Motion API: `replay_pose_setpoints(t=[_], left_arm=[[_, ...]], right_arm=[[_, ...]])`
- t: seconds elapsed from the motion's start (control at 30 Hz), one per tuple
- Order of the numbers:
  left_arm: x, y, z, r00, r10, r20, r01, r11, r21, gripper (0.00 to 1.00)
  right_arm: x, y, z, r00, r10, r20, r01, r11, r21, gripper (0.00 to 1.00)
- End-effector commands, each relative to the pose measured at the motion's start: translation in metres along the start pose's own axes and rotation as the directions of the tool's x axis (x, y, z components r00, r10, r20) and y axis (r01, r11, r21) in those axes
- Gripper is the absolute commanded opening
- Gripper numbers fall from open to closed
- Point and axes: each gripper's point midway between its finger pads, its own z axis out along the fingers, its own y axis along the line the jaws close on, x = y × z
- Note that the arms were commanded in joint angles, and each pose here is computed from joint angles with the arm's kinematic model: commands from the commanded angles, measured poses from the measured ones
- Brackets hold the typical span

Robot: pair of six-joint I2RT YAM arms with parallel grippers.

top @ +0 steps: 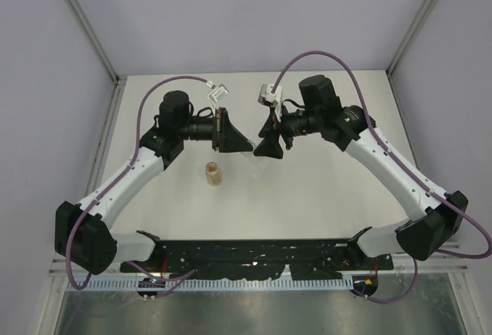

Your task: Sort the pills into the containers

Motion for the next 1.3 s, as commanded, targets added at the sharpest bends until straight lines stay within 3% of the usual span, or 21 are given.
replay_pose_setpoints(t=[0.0,0.17,0.43,0.53,0.6,0.73,0.8,0.97,1.1,1.27], left_arm=[[-0.010,-0.028,0.000,0.997,0.079,-0.008,-0.078,0.993,0.088,0.00],[-0.010,-0.029,0.001,0.996,0.086,-0.005,-0.085,0.992,0.091,0.00],[-0.010,-0.025,0.001,0.996,0.093,-0.001,-0.093,0.993,0.072,0.01],[-0.011,-0.022,0.001,0.994,0.108,0.006,-0.108,0.993,0.051,0.16],[-0.012,-0.019,0.001,0.995,0.104,0.005,-0.104,0.994,0.033,0.32],[-0.016,-0.011,-0.001,0.995,0.103,0.009,-0.103,0.995,-0.011,0.79],[-0.021,-0.006,-0.005,0.995,0.100,0.021,-0.099,0.994,-0.036,0.98],[-0.043,0.005,-0.029,0.989,0.117,0.088,-0.105,0.986,-0.132,1.00],[-0.045,0.023,-0.051,0.976,0.200,0.088,-0.165,0.940,-0.298,1.00],[-0.037,0.032,-0.071,0.954,0.292,0.072,-0.234,0.871,-0.433,1.00]], right_arm=[[0.001,0.015,0.009,1.000,0.011,0.016,-0.009,0.993,-0.119,0.66],[0.007,0.020,0.013,1.000,0.028,0.009,-0.026,0.985,-0.172,0.59],[0.017,0.020,0.012,0.996,0.088,0.000,-0.086,0.972,-0.217,0.18],[0.018,0.018,0.008,0.993,0.119,0.008,-0.114,0.967,-0.228,0.10],[0.021,0.017,0.007,0.991,0.133,0.005,-0.128,0.964,-0.232,0.06],[0.029,0.017,0.008,0.987,0.158,-0.009,-0.155,0.959,-0.237,0.06],[0.033,0.014,0.008,0.985,0.172,-0.016,-0.171,0.957,-0.234,0.05],[0.039,-0.018,0.017,0.953,0.303,0.033,-0.296,0.946,-0.129,0.06],[0.054,-0.054,0.039,0.879,0.469,0.080,-0.467,0.883,-0.048,0.06],[0.081,-0.089,0.074,0.744,0.653,0.144,-0.660,0.751,0.002,0.06]])
